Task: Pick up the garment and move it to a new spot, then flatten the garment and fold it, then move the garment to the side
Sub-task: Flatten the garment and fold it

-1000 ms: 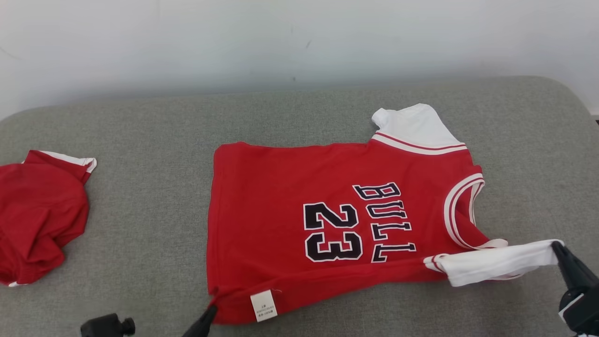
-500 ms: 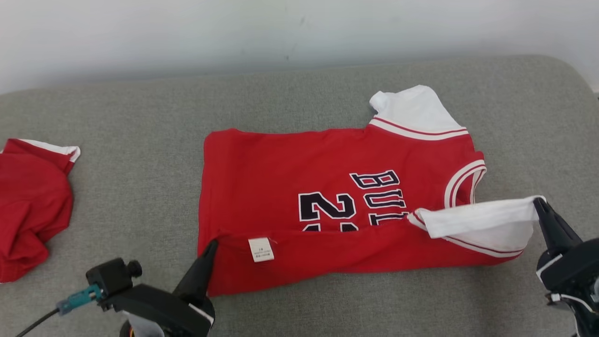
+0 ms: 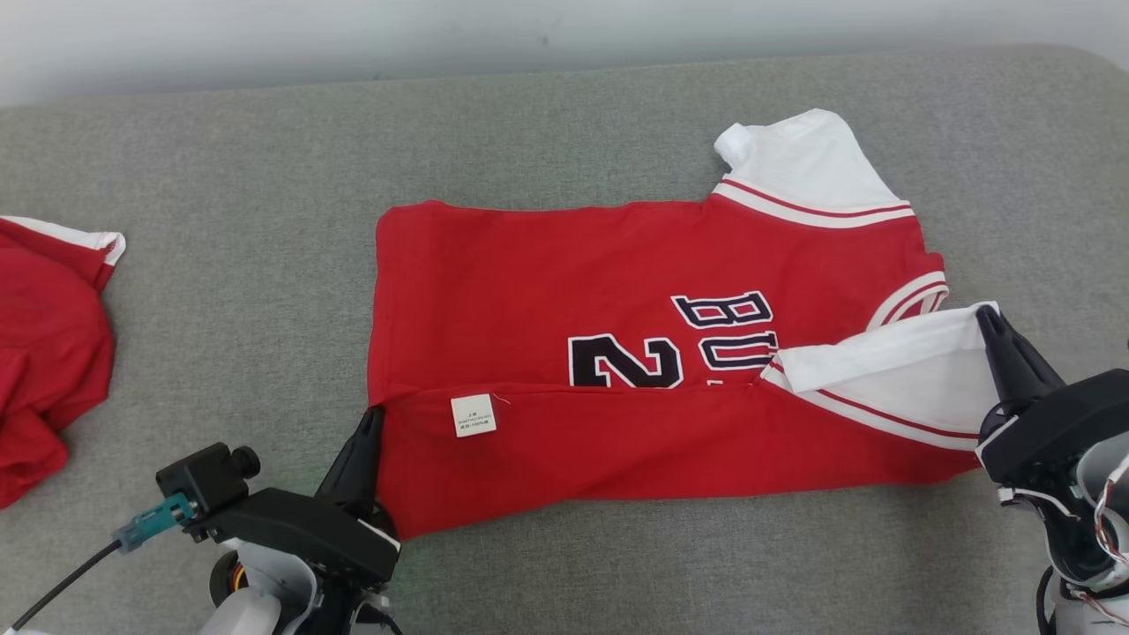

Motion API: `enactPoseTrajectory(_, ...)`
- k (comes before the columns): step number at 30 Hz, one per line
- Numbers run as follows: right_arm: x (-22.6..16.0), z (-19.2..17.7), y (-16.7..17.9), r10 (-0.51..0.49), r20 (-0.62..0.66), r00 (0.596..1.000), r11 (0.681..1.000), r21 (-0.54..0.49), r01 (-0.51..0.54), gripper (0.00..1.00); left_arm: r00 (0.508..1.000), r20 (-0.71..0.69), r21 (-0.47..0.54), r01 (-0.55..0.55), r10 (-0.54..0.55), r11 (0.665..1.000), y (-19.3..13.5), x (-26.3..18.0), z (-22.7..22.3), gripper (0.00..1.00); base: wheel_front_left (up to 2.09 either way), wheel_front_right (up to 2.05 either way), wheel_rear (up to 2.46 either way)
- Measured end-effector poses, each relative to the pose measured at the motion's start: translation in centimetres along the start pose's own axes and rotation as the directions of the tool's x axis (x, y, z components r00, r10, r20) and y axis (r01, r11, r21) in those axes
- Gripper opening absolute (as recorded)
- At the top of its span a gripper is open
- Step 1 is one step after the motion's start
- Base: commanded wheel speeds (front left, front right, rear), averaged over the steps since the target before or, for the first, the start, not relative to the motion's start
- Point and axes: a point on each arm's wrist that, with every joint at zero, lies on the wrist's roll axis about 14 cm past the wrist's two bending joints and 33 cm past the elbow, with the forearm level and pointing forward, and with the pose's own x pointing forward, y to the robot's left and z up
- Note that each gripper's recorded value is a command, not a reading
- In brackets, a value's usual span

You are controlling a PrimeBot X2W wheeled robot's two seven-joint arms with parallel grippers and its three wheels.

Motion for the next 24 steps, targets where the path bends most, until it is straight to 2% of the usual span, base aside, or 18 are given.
enactPoseTrajectory(3,0.7,-0.4,0.5,0.016,-0.005,1.000,1.000,-0.011,-0.016,0.00,1.000,0.015,0.011,-0.021,0.021,1.000,0.7,0.0,0.1,0.00,0.00,0.00,0.00)
enactPoseTrajectory(4,0.9,-0.3,0.6,0.020,0.003,1.000,1.000,-0.014,-0.020,0.00,0.999,0.023,0.019,-0.026,0.025,0.999,0.9,0.1,0.2,0.07,0.00,0.00,0.00)
enactPoseTrajectory(5,1.1,-0.2,0.6,0.021,0.014,1.000,1.000,-0.014,-0.021,0.18,0.999,0.035,0.035,-0.031,0.030,0.999,1.0,0.2,0.4,0.43,0.00,0.00,0.00)
enactPoseTrajectory(6,1.3,-0.2,0.6,0.021,0.016,1.000,1.000,-0.014,-0.020,1.00,0.998,0.039,0.052,-0.041,0.039,0.998,1.2,0.2,0.5,1.00,0.00,0.00,0.00)
enactPoseTrajectory(15,0.9,-0.5,1.1,0.033,0.002,0.999,0.999,-0.007,-0.033,1.00,0.986,0.163,0.221,-0.067,0.031,0.973,1.3,-0.7,2.6,1.00,0.00,0.00,0.00)
enactPoseTrajectory(19,-1.5,-1.4,-0.4,-0.011,-0.060,0.998,1.000,-0.023,0.010,1.00,0.987,0.155,0.364,-0.090,0.035,0.927,1.9,-2.9,1.8,1.00,0.00,0.00,0.00)
enactPoseTrajectory(24,-3.9,-2.6,-2.3,-0.096,-0.115,0.989,0.995,-0.053,0.090,1.00,0.995,0.101,0.515,-0.063,0.012,0.855,1.6,-4.6,-0.1,1.00,0.00,0.00,0.00)
